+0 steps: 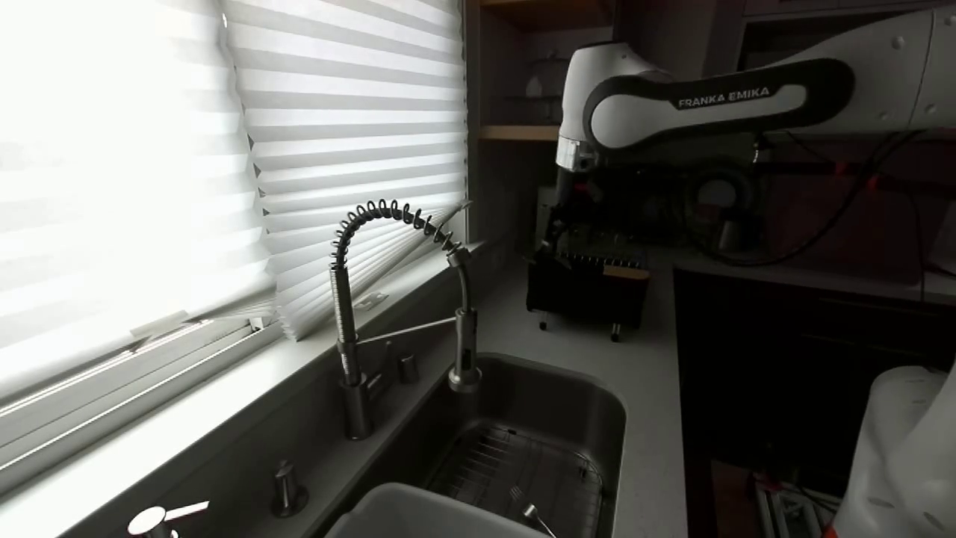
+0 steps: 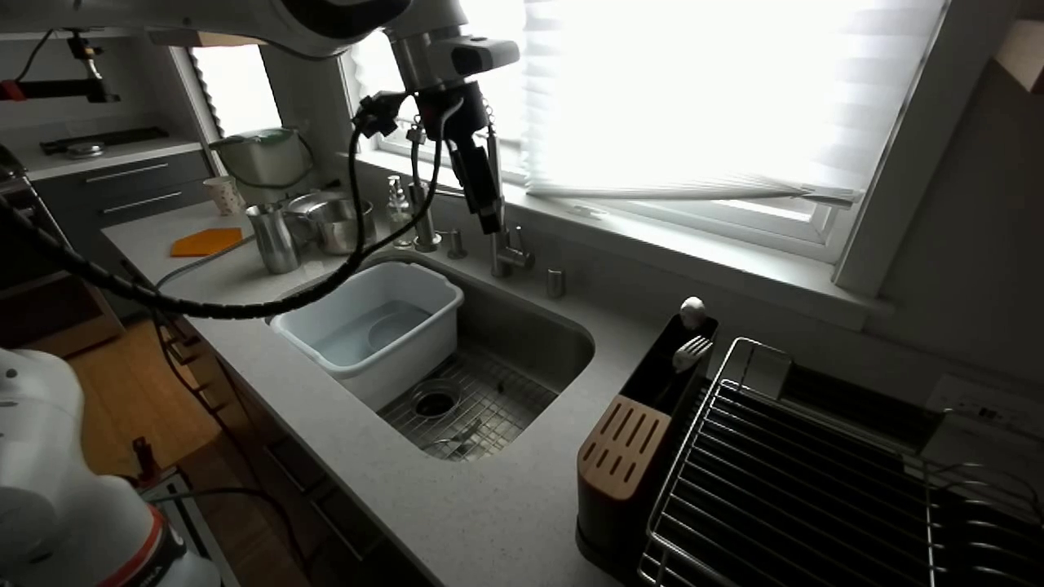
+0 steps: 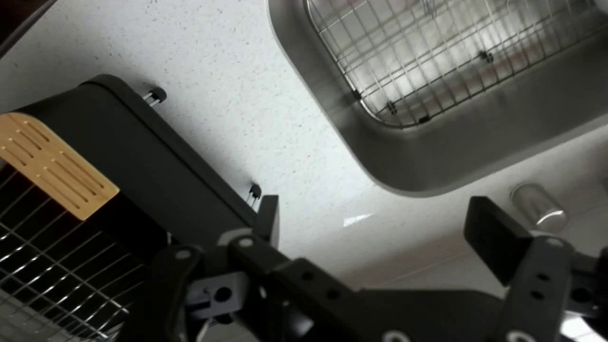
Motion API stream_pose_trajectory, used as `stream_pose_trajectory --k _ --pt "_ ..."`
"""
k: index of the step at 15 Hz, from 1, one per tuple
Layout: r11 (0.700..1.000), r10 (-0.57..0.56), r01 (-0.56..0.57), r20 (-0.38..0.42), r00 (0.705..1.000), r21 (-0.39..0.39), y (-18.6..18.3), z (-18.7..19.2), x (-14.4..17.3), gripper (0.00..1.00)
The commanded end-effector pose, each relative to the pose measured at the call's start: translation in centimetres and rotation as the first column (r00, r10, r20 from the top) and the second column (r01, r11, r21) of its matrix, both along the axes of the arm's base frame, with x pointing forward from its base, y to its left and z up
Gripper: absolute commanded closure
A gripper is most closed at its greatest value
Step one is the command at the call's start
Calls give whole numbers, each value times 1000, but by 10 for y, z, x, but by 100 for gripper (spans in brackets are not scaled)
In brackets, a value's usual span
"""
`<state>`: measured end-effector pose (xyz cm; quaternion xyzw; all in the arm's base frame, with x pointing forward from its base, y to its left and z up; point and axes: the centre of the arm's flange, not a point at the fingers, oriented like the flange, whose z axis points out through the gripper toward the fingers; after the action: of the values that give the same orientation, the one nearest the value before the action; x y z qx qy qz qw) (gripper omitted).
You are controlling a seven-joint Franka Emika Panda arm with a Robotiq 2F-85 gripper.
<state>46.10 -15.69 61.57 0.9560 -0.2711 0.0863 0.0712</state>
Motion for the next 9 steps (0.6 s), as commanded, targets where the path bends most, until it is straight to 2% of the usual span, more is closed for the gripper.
stream_pose_trajectory --k 1,5,6,9 --pt "982 -188 188 70 980 17 -53 1 21 0" --pt "920 -392 391 136 910 29 -98 -12 34 0" --pt "898 -438 440 153 886 25 -109 -18 37 0" --pt "816 -578 573 142 803 78 -141 -34 46 0"
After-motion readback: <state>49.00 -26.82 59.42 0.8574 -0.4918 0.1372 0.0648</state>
